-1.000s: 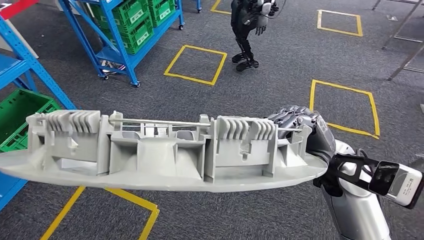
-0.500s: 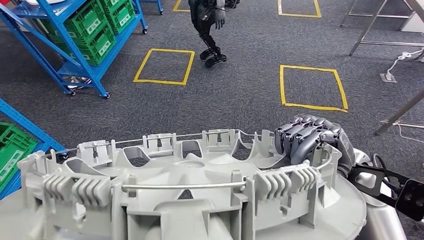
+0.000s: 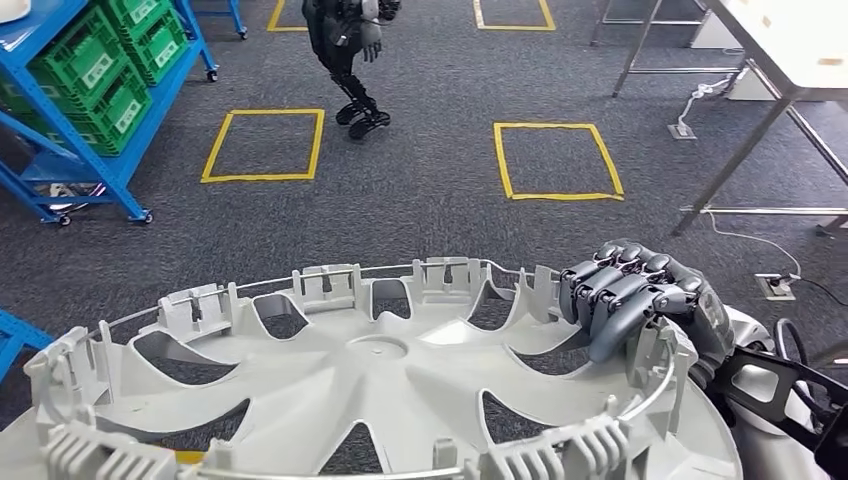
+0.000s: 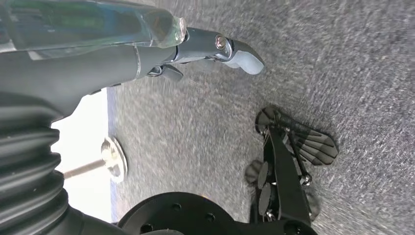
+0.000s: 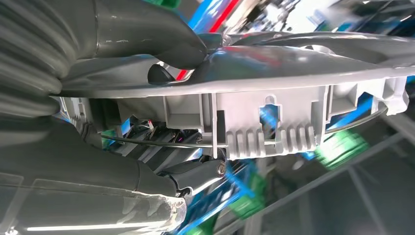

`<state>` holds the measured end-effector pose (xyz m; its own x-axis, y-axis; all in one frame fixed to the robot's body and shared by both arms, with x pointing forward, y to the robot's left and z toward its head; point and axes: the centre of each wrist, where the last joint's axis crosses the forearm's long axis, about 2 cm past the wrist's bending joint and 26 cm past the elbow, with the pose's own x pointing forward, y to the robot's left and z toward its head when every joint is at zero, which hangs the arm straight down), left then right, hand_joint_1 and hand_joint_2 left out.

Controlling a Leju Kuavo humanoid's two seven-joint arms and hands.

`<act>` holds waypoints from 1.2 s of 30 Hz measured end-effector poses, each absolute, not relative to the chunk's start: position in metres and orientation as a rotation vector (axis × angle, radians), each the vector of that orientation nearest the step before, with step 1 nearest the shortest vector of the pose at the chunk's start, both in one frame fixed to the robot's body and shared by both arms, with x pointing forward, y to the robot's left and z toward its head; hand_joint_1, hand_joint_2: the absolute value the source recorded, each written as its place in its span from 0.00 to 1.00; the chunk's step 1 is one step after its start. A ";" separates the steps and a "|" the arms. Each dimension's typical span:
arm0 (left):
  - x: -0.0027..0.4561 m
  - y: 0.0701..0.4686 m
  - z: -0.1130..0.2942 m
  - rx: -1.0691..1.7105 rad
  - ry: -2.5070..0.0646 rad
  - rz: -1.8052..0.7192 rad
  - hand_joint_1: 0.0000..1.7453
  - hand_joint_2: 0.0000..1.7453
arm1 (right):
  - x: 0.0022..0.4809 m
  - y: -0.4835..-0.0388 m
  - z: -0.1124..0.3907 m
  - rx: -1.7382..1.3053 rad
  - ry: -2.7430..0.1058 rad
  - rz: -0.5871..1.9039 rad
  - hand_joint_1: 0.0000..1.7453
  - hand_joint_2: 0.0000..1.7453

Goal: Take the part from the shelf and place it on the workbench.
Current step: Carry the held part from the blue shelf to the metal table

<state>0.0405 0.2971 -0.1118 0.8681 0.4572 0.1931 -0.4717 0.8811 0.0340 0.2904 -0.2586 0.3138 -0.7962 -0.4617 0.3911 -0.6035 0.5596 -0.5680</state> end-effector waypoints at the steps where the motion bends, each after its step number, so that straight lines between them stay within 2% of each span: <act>1: 0.040 0.297 -0.112 0.079 -0.188 0.482 0.00 1.00 | 0.289 -0.260 0.311 0.884 -2.595 1.056 1.00 1.00; 21: 0.038 0.292 -0.112 0.056 -0.204 0.421 0.00 1.00 | 0.259 -0.312 0.287 0.761 -2.576 1.027 1.00 1.00; 36: 0.031 0.302 -0.113 0.070 -0.185 0.402 0.00 1.00 | 0.244 -0.321 0.288 0.724 -2.577 1.062 1.00 1.00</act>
<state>0.0310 0.3016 -0.1128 0.9035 0.3828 0.1926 -0.3955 0.9179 0.0312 0.2440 -0.3214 0.2883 -0.8417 -0.3464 0.4142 -0.5377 0.6084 -0.5837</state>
